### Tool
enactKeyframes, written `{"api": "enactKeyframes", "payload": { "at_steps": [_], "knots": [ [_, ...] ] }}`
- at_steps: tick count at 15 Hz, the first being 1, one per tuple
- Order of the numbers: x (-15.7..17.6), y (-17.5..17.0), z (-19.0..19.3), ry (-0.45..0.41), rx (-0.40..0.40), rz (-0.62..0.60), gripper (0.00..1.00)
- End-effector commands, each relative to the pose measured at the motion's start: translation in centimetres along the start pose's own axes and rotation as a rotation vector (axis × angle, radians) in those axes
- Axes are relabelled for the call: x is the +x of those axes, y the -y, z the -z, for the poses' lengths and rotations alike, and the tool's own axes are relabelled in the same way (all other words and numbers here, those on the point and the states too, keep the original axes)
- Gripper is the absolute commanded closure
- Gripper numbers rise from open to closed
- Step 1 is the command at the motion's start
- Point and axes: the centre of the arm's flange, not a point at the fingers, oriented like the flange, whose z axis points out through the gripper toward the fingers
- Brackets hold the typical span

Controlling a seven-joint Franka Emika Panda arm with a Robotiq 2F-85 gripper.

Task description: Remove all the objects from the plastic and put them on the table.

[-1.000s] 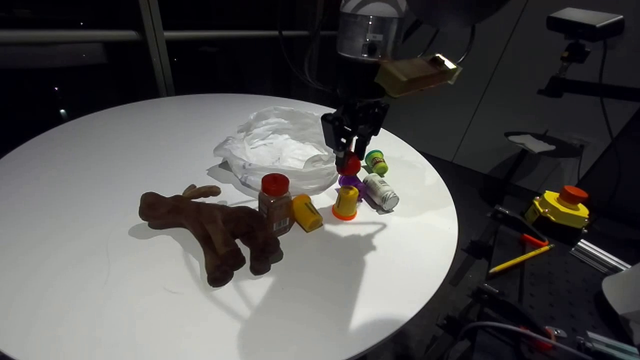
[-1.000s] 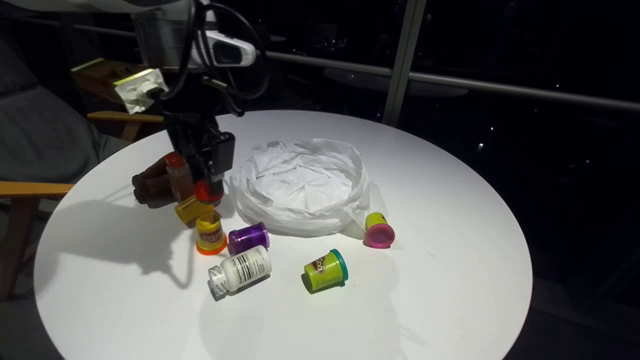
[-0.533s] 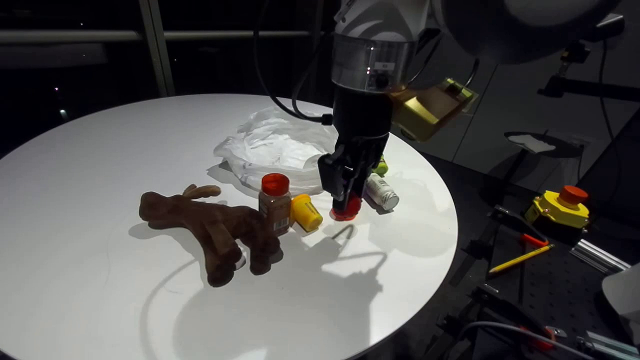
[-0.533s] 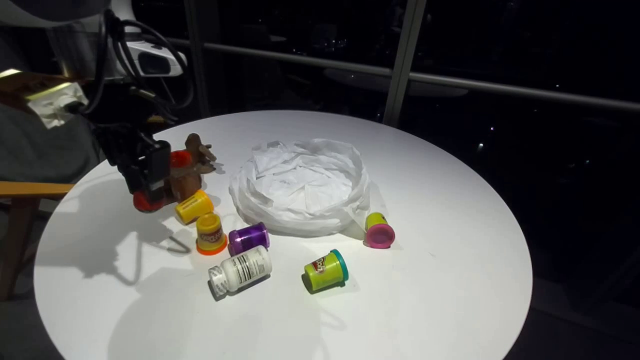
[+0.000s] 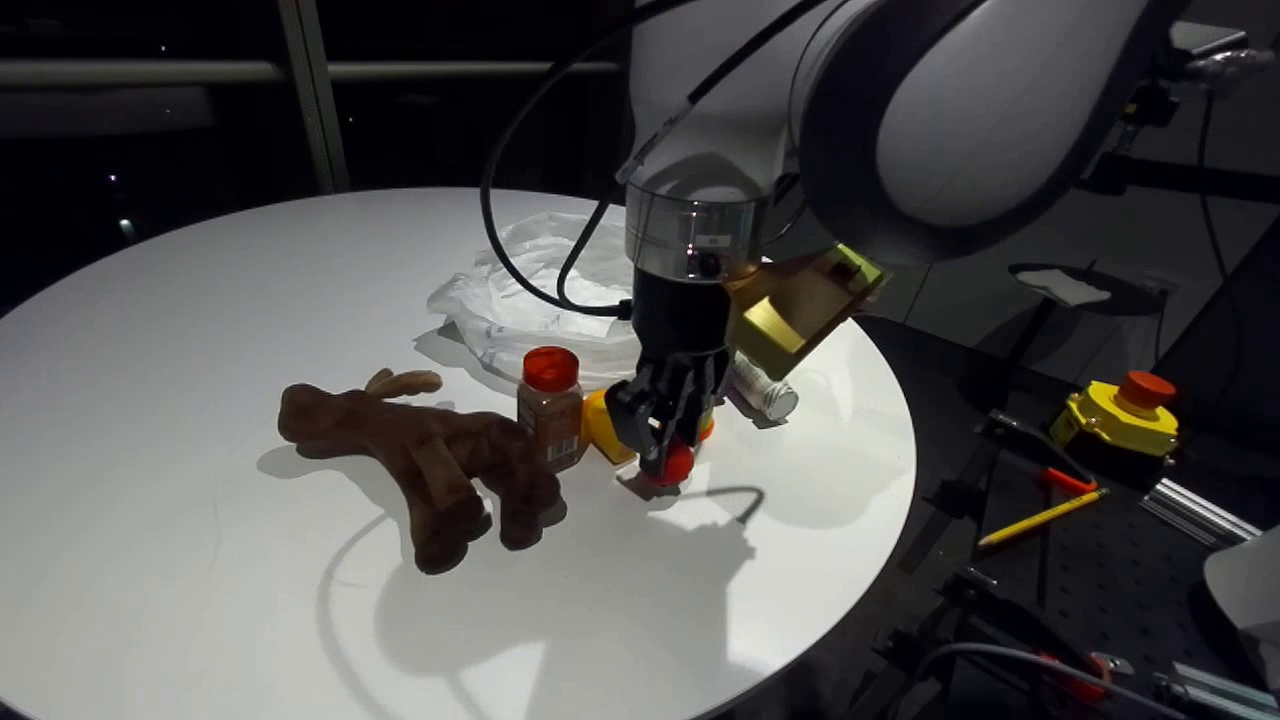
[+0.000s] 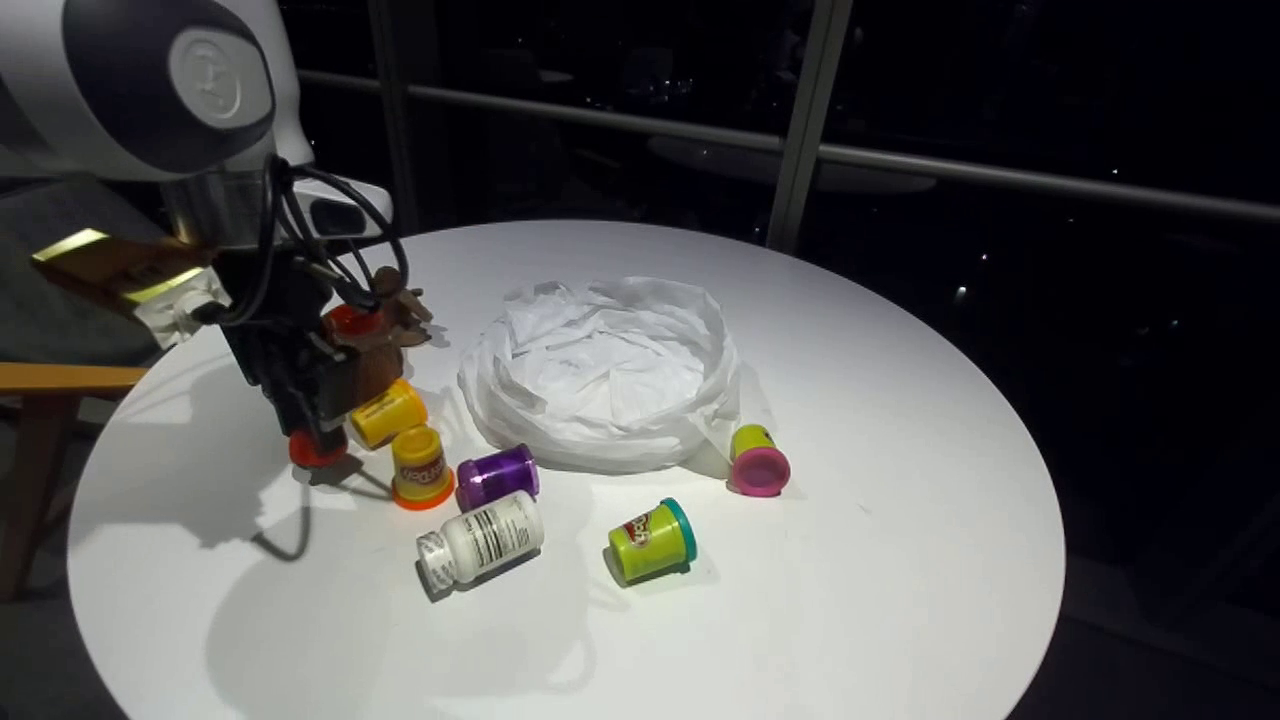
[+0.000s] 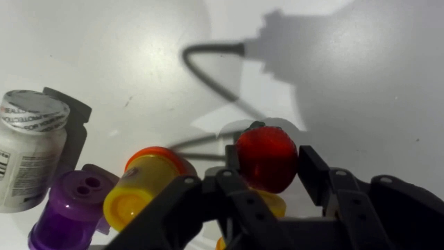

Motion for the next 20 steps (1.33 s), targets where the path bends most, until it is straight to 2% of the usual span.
{"api": "enactKeyframes", "payload": {
  "at_steps": [1, 6, 7, 8, 10, 12, 18, 20],
  "knots": [
    [0.7, 0.4, -1.2, -0.017, 0.011, 0.004, 0.81],
    [-0.9, -0.3, -0.7, -0.024, -0.029, 0.015, 0.8],
    [-1.2, -0.4, -0.5, -0.026, -0.041, 0.013, 0.35],
    [-1.5, -0.7, 0.0, -0.03, -0.047, 0.01, 0.33],
    [-1.8, -1.5, 1.1, -0.02, -0.063, -0.027, 0.18],
    [-1.6, -2.2, 2.8, 0.008, -0.044, -0.118, 0.01],
    [-1.6, -4.6, 14.0, 0.067, -0.019, -0.287, 0.0],
    [-2.6, -5.4, 18.2, 0.072, -0.035, -0.297, 0.0]
  ]
}}
